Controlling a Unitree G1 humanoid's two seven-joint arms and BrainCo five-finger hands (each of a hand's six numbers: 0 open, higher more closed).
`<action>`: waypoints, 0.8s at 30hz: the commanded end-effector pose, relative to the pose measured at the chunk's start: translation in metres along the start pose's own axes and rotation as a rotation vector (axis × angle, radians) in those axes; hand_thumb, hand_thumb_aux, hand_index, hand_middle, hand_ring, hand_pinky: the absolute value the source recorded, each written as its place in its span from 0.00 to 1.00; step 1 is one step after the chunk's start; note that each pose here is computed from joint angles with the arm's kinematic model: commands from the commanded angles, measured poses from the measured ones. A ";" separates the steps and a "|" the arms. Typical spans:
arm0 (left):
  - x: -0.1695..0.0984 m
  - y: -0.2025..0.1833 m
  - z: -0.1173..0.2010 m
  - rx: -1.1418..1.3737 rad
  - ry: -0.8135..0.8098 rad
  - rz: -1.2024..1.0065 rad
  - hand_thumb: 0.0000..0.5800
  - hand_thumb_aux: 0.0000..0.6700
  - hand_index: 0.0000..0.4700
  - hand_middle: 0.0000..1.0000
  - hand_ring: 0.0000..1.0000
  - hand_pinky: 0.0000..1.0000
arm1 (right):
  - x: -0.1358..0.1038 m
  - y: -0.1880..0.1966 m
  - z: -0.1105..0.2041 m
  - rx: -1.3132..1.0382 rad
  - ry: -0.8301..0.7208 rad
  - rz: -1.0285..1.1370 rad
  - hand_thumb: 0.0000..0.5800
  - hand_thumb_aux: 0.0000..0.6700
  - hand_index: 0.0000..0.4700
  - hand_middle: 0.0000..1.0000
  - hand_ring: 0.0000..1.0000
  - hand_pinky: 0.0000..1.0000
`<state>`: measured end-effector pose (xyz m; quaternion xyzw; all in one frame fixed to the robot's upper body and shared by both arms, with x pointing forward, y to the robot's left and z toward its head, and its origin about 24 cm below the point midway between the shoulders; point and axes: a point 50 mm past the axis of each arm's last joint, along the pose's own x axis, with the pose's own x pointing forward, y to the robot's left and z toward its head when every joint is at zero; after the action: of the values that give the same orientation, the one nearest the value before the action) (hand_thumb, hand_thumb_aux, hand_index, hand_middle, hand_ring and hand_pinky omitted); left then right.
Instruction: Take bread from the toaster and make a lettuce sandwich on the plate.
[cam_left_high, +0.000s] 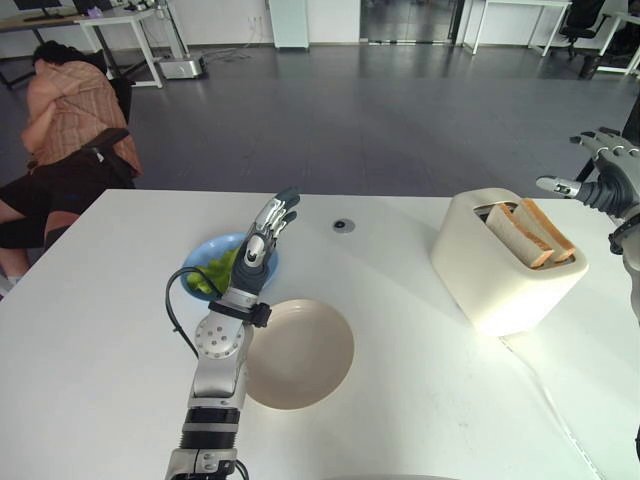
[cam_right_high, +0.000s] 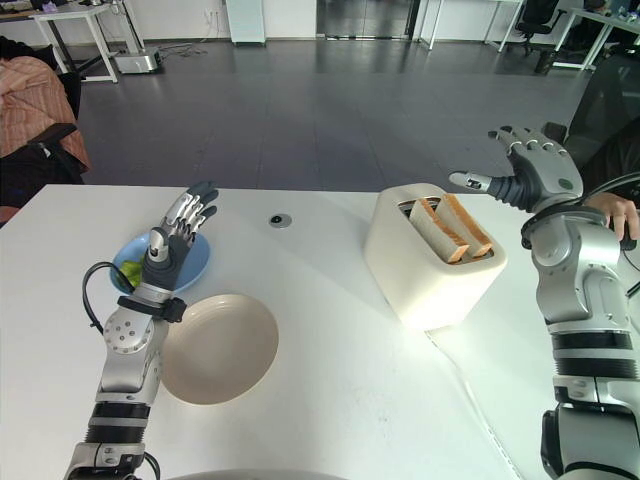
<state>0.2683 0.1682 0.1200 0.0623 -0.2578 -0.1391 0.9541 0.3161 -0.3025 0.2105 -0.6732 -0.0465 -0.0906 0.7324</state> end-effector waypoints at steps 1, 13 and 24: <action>-0.003 0.002 -0.001 0.015 0.021 -0.006 0.00 0.00 0.00 0.00 0.00 0.00 | -0.002 0.009 -0.009 -0.045 0.046 0.086 0.00 0.00 0.00 0.00 0.00 0.00; -0.004 0.003 0.001 0.021 0.026 -0.005 0.00 0.00 0.00 0.00 0.00 0.00 | -0.008 0.034 -0.008 -0.079 0.048 0.319 0.00 0.00 0.00 0.00 0.00 0.00; -0.004 0.004 0.000 0.025 0.032 -0.007 0.00 0.00 0.00 0.00 0.00 0.00 | -0.010 0.043 -0.002 -0.086 0.025 0.394 1.00 1.00 1.00 0.00 0.00 0.00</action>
<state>0.2657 0.1710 0.1195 0.0696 -0.2493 -0.1392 0.9559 0.3156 -0.2984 0.1799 -0.7047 0.0733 0.0273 0.7052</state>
